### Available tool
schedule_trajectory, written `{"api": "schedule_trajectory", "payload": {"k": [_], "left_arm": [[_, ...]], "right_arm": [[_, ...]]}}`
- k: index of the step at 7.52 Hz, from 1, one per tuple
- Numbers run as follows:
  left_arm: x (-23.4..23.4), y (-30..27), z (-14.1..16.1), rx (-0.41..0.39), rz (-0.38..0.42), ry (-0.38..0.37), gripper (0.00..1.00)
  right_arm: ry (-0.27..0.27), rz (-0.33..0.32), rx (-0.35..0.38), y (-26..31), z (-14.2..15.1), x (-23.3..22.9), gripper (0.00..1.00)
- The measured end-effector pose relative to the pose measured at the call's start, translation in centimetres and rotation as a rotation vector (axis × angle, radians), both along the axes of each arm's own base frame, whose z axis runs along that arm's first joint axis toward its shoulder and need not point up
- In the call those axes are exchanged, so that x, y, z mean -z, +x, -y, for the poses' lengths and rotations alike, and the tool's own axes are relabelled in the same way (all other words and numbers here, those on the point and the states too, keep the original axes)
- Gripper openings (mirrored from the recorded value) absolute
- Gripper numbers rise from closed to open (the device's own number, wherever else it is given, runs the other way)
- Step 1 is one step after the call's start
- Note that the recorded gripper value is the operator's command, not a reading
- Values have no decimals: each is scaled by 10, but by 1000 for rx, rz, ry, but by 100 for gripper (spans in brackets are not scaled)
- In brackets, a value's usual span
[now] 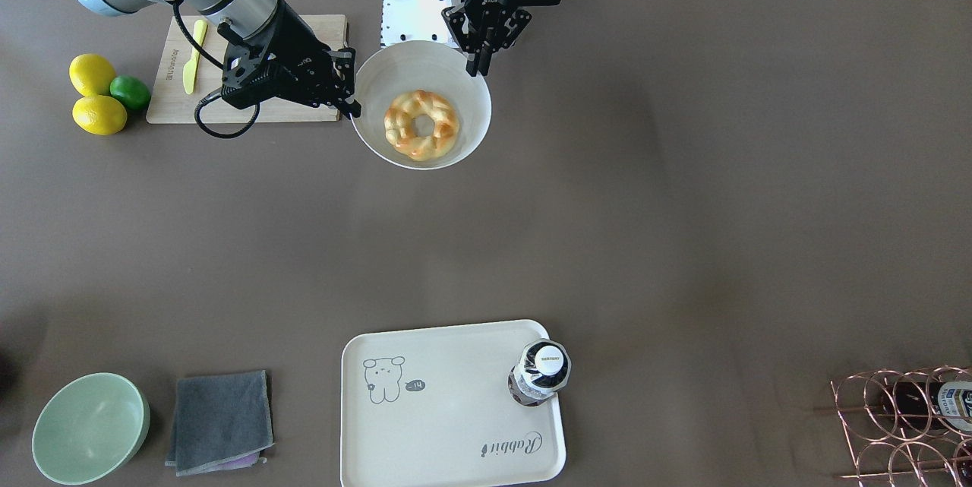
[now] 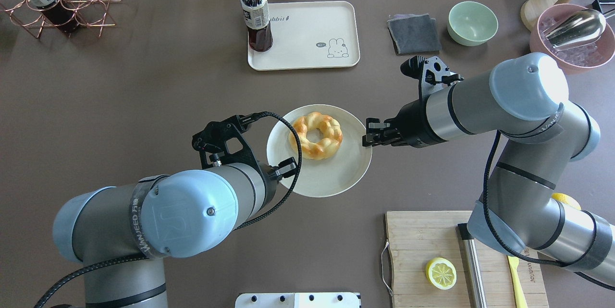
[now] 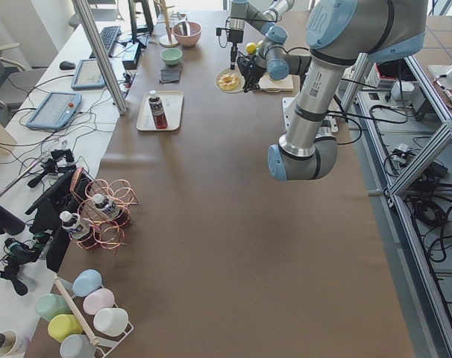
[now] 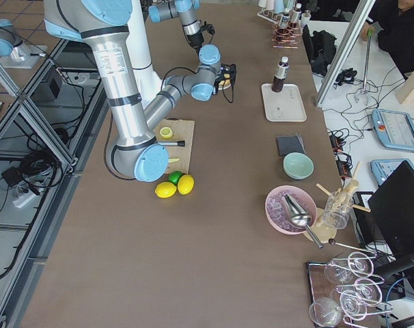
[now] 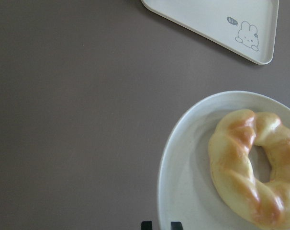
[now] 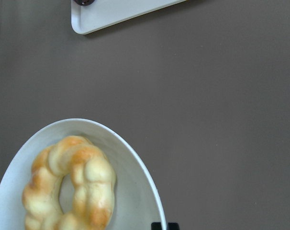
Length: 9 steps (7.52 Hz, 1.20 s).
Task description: Place donut on tray
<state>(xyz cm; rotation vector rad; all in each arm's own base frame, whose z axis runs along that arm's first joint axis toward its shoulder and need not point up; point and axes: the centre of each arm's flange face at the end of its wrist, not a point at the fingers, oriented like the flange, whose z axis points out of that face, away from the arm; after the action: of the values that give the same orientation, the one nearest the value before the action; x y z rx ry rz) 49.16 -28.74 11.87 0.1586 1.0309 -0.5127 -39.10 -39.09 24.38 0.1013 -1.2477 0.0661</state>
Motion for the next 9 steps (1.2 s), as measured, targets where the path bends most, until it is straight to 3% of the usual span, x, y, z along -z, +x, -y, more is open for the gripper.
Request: {"api": "schedule_trajectory", "payload": {"k": [5,9], "left_arm": [[11,-12,10,13,-34,-10,98],[16,-38,35,16,-68,-50,98]], "right_arm": [[1,-23,-38,-2,3,-4,0],[-22,-123,-55,-14,-8,-2,0]]}}
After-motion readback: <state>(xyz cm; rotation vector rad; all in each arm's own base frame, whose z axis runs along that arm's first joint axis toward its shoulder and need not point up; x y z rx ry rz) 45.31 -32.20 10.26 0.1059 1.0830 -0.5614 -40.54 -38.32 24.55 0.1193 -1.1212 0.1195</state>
